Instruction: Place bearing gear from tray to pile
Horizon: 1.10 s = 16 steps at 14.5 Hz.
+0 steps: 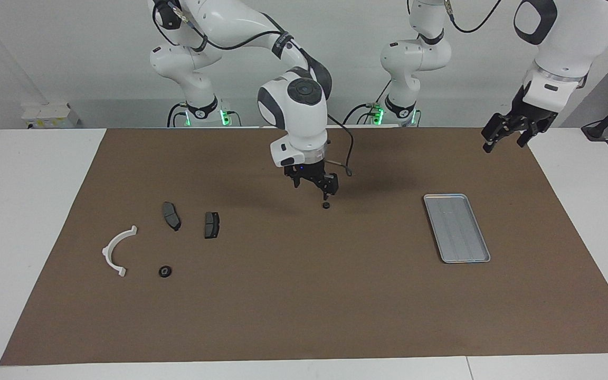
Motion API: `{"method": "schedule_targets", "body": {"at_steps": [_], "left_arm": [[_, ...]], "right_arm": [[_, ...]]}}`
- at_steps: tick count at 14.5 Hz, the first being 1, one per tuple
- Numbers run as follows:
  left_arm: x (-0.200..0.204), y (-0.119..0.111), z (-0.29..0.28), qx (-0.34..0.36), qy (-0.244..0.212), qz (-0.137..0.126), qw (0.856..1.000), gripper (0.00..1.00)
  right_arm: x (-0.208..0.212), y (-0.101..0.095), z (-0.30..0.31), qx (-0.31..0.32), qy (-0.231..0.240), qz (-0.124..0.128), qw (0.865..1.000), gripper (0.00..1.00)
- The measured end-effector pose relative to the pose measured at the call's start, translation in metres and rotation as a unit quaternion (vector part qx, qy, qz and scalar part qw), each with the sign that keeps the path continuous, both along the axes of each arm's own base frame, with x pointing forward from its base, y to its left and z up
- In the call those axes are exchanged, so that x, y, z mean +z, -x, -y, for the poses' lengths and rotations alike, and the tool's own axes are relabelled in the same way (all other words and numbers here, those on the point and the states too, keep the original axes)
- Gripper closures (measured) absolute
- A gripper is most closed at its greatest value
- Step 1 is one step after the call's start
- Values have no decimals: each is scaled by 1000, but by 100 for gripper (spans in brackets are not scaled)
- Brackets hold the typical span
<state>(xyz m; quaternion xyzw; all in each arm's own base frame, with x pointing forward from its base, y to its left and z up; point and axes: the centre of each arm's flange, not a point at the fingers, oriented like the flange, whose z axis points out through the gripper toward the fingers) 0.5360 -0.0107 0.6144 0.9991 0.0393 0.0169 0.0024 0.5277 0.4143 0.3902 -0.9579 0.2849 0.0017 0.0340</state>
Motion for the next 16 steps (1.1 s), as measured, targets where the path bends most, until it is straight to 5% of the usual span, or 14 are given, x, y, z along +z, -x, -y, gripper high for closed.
{"method": "schedule_targets", "body": {"at_steps": [7, 16], "left_arm": [[6, 4, 19, -20, 1, -16, 1000, 0], [4, 7, 32, -32, 3, -27, 999, 0]], "right_arm": [[-81, 23, -44, 17, 37, 5, 999, 0], [-109, 22, -46, 22, 42, 3, 999, 12]]}}
